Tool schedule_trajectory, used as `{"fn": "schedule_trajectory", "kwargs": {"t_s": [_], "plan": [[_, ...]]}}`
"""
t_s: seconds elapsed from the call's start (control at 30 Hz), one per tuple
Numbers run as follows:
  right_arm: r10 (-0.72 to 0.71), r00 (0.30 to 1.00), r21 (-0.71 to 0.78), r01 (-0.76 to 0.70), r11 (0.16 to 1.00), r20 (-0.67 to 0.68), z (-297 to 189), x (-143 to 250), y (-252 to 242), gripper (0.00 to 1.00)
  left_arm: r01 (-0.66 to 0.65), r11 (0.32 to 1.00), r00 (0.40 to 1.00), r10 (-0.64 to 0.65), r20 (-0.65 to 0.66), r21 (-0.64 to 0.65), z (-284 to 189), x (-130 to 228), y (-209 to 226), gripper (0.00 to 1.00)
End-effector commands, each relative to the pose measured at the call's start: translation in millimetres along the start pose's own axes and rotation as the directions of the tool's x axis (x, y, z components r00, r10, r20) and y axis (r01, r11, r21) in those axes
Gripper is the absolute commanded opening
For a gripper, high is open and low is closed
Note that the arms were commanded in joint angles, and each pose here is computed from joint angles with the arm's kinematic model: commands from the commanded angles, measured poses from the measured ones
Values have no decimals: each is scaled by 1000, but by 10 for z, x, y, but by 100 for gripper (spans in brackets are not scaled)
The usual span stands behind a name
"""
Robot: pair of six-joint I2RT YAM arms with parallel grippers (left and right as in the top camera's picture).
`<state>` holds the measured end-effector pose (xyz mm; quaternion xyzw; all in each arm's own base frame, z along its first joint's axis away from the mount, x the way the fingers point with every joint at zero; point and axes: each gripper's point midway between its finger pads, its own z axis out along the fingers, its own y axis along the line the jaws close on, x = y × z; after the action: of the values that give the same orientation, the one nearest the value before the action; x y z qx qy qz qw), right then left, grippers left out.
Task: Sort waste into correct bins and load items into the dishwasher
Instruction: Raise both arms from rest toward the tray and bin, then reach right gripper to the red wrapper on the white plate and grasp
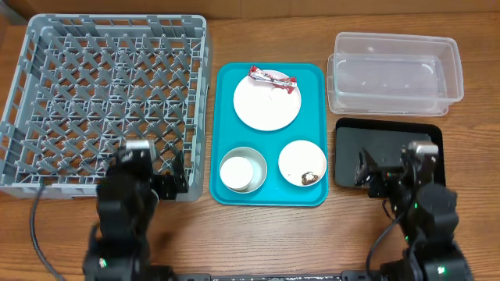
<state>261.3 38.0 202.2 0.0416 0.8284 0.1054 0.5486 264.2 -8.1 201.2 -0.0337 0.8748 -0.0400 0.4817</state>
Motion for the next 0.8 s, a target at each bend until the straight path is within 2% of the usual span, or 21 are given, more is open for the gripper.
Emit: {"fn": "schedule_trajectory", "kwargs": {"t_s": [0.0,0.17,0.4,0.53,0.67,0.77], "plan": [[7,999,-19,-8,1000,-40,21,-229,111,100,12,1000,998,-12,-65,-9,3,-245,-32,100],[10,973,-33,-18,999,-232,153,-307,245,100,16,1000,972,-19,-235,-14,59,-302,-66,100],[26,897,21,-18,1000,-441,277,-384,278,100,74,989,934,-23,-355,130,141,-180,-340,100],[26,888,-25,-43,999,-459,369,-483,403,100,76,988,934,-24,-357,134,137,-177,-346,100],[10,919,-116,-61,991,-395,462,-658,572,100,74,989,934,-24,-356,127,140,-178,-334,100],[3,929,-127,-54,990,-371,520,-716,593,100,60,994,935,-25,-353,89,150,-178,-265,100]]}}
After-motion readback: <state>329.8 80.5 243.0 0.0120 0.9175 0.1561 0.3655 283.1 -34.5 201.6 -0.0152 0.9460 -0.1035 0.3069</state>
